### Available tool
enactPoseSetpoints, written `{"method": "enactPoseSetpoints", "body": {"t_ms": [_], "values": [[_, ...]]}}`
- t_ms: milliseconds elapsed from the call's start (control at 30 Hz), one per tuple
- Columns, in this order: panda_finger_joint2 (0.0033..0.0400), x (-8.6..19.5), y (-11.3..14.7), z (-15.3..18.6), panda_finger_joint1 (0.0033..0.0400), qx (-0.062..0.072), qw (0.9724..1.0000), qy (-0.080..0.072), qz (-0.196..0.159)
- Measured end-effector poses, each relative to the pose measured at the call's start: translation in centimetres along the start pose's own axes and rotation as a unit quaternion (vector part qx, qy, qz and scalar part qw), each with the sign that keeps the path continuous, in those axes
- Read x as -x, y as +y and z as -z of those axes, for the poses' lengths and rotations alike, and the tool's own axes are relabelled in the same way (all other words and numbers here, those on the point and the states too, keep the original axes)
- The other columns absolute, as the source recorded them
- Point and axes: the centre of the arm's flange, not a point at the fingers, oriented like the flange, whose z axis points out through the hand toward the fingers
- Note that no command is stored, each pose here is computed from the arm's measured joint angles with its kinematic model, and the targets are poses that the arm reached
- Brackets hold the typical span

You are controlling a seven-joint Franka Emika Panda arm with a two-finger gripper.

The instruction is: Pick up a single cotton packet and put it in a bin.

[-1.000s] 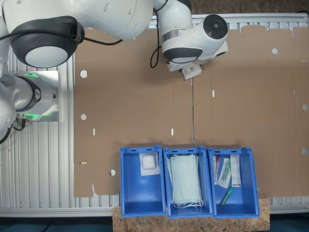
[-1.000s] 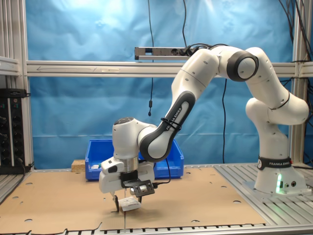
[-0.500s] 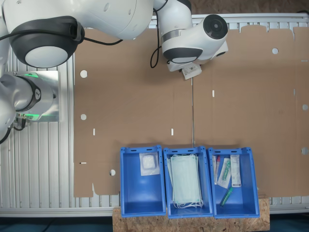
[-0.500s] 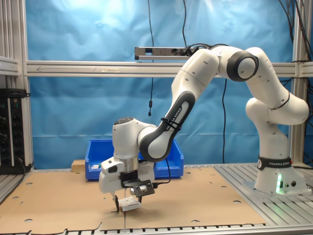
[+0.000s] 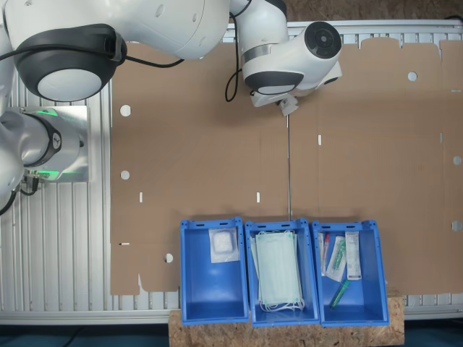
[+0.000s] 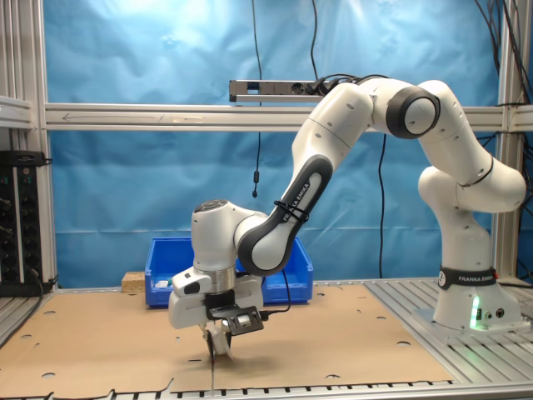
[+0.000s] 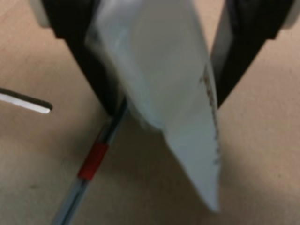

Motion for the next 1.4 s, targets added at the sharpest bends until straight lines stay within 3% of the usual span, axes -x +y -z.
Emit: {"method": "enactPoseSetpoints", "body": {"t_ms": [267, 300, 1400], "values": [[0.0290, 0.00, 0.00, 0.00, 0.0290, 0.000, 1.0000, 0.000, 0.000], [0.0054, 0.00, 0.00, 0.00, 0.0054, 0.000, 1.0000, 0.000, 0.000], [0.0054, 0.00, 0.00, 0.00, 0.0054, 0.000, 1.0000, 0.000, 0.000]]}}
